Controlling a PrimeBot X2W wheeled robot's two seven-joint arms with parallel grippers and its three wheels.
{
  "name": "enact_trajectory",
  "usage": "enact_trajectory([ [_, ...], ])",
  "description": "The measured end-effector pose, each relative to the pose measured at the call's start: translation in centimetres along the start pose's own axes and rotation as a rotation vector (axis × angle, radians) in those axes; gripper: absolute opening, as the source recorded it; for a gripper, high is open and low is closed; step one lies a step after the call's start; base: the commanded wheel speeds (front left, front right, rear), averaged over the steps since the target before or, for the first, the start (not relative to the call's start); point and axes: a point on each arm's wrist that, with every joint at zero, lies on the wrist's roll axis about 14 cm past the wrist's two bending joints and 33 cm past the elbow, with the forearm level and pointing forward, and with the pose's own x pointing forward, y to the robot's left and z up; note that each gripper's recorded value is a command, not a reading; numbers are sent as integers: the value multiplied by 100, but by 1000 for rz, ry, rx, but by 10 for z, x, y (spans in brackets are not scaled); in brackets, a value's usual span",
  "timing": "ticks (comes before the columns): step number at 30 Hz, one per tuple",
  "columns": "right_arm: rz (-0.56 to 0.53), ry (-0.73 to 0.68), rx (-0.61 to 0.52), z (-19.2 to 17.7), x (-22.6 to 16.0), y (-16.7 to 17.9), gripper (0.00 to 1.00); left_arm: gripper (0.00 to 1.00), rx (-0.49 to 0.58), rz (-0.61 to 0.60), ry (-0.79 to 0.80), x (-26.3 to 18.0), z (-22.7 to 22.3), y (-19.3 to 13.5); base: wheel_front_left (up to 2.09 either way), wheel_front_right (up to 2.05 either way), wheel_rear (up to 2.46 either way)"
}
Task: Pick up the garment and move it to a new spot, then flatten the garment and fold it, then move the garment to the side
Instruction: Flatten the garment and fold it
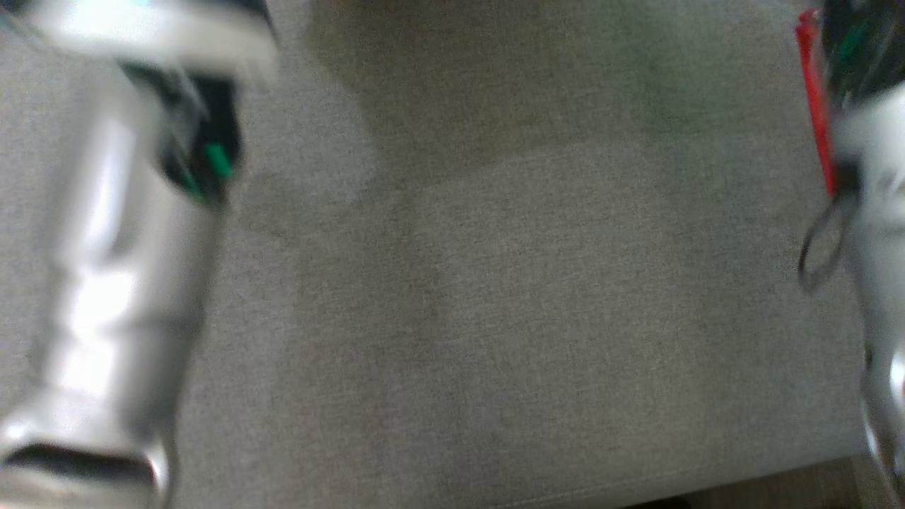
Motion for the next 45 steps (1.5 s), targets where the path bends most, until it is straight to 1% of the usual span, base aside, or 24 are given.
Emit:
enact_trajectory([
  [3, -79, 261, 25, -79, -41, -24, 0, 0, -70, 82, 191, -48, -69, 12, 0, 0, 0],
  [5, -108, 412, 42, -123, -75, -30, 0, 0, -142, 154, 329, -90, -113, 16, 0, 0, 0],
  [8, -131, 552, 64, -156, -117, -32, 0, 0, -238, 236, 476, -147, -155, 12, 0, 0, 0],
  [11, -142, 600, 77, -160, -146, -31, 0, 0, -286, 223, 528, -171, -160, -6, 0, 0, 0],
  [14, -164, 625, 59, -153, -173, -35, 0, 0, -296, 193, 572, -194, -158, -23, 0, 0, 0],
  [17, -181, 667, 55, -150, -204, -32, 0, 0, -327, 204, 632, -230, -161, -42, 0, 0, 0],
  [19, -186, 684, 77, -148, -225, -25, 0, 0, -357, 217, 663, -253, -159, -55, 0, 0, 0],
  [21, -206, 707, 81, -145, -246, -20, 0, 0, -399, 223, 687, -271, -153, -70, 0, 0, 0],
  [24, -251, 748, 86, -142, -275, -15, 0, 0, -425, 247, 742, -295, -147, -86, 0, 0, 0],
  [26, -274, 757, 72, -136, -287, -11, 0, 0, -440, 266, 755, -305, -142, -94, 0, 0, 0],
  [29, -280, 747, 43, -123, -287, -6, 0, 0, -458, 274, 764, -309, -136, -101, 0, 0, 0],
  [33, -245, 726, 6, -113, -269, 0, 0, 0, -472, 284, 747, -303, -132, -99, 0, 0, 0],
  [36, -196, 695, -38, -107, -239, 5, 0, 0, -506, 289, 712, -289, -131, -95, 0, 0, 0],
  [40, -118, 694, -84, -107, -195, 11, 0, 0, -480, 281, 639, -252, -123, -80, 0, 0, 0],
  [45, -31, 663, -106, -109, -134, 21, 0, 0, -481, 344, 547, -213, -117, -52, 0, 0, 0],
])
